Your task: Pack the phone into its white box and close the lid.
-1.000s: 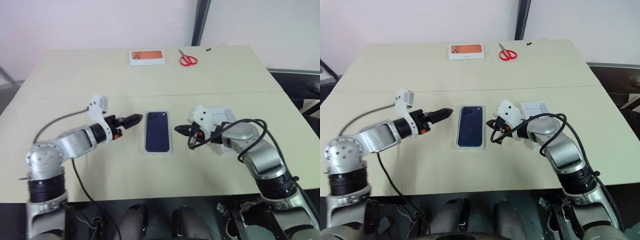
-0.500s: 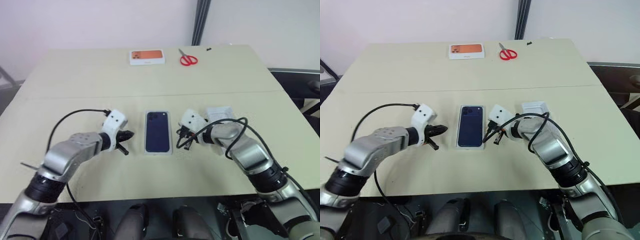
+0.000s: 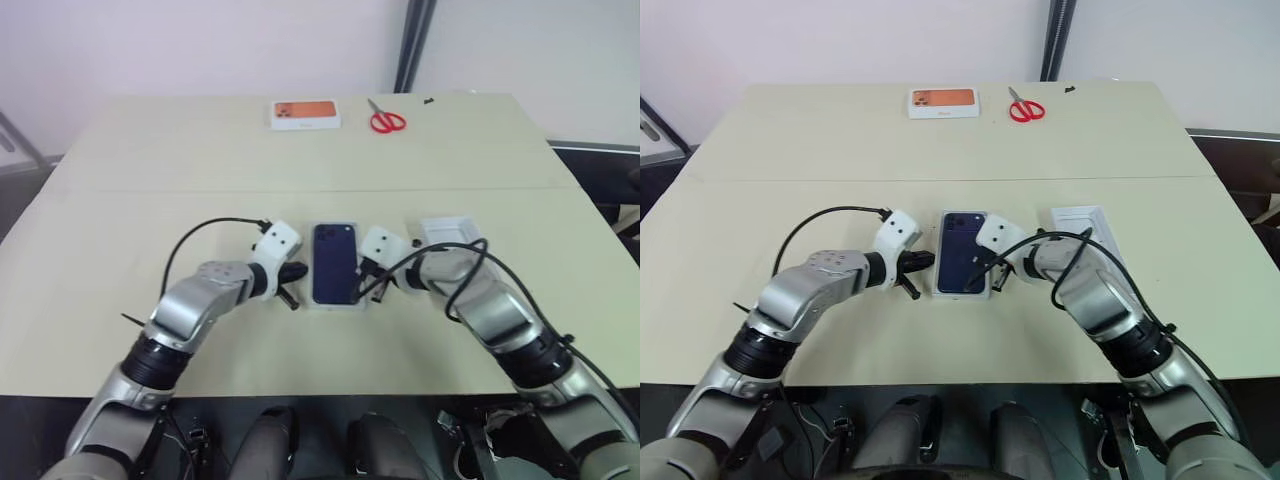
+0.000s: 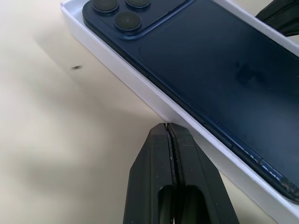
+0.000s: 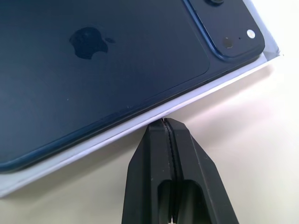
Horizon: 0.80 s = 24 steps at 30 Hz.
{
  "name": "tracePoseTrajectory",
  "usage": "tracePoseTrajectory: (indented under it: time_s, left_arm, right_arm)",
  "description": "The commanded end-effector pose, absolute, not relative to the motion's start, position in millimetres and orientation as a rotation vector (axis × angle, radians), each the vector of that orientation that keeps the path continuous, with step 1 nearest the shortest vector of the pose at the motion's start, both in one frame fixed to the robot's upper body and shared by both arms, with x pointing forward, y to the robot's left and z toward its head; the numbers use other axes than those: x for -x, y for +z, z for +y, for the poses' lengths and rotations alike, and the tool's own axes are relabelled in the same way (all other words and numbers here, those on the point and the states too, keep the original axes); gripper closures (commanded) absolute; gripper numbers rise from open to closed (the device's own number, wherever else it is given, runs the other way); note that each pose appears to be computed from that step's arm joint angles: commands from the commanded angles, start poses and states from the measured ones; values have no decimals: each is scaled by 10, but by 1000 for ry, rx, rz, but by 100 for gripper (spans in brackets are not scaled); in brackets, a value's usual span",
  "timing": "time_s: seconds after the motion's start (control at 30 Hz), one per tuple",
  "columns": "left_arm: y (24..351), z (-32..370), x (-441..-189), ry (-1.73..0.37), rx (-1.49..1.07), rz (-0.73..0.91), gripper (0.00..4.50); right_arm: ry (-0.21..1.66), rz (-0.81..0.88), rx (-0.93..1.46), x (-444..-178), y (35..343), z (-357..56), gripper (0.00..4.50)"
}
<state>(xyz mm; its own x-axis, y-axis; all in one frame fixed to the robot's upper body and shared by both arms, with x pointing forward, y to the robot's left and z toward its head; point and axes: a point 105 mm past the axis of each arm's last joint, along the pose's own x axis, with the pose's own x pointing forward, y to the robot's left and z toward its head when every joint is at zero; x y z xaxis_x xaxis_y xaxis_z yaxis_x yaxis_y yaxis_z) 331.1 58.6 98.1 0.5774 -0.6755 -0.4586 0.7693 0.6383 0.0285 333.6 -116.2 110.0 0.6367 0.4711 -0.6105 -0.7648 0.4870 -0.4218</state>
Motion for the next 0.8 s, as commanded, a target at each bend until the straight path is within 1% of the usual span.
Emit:
tracePoseTrajectory:
  time_s: [0.03,0.2,0.33,0.53,0.67,0.7,0.73,0.8]
  left_arm:
    - [1054,153,-3165,-1032,-234,403,446]
    - [1067,-169,-3125,-1147,-243,402,446]
    - [1074,-331,-3074,-1217,-247,403,446]
    - [1078,-365,-3096,-1221,-256,400,446]
    - [1084,-280,-3131,-1199,-252,399,446]
    - [1095,-245,-3151,-1186,-248,396,450]
    - [1115,-203,-3170,-1172,-244,391,450]
    - [1177,-100,-3198,-1149,-237,368,450]
  right_arm:
    - [810,406,741,-3234,1254,-1202,450]
    - [760,462,761,-3172,1247,-1504,450]
    - [724,490,778,-3158,1230,-1662,450]
    - [708,501,777,-3146,1234,-1728,450]
    - [710,508,773,-3140,1238,-1749,450]
    - [716,511,774,-3132,1248,-1759,398]
    - [719,511,778,-3121,1278,-1781,374]
    - [714,501,788,-3101,1378,-1853,280]
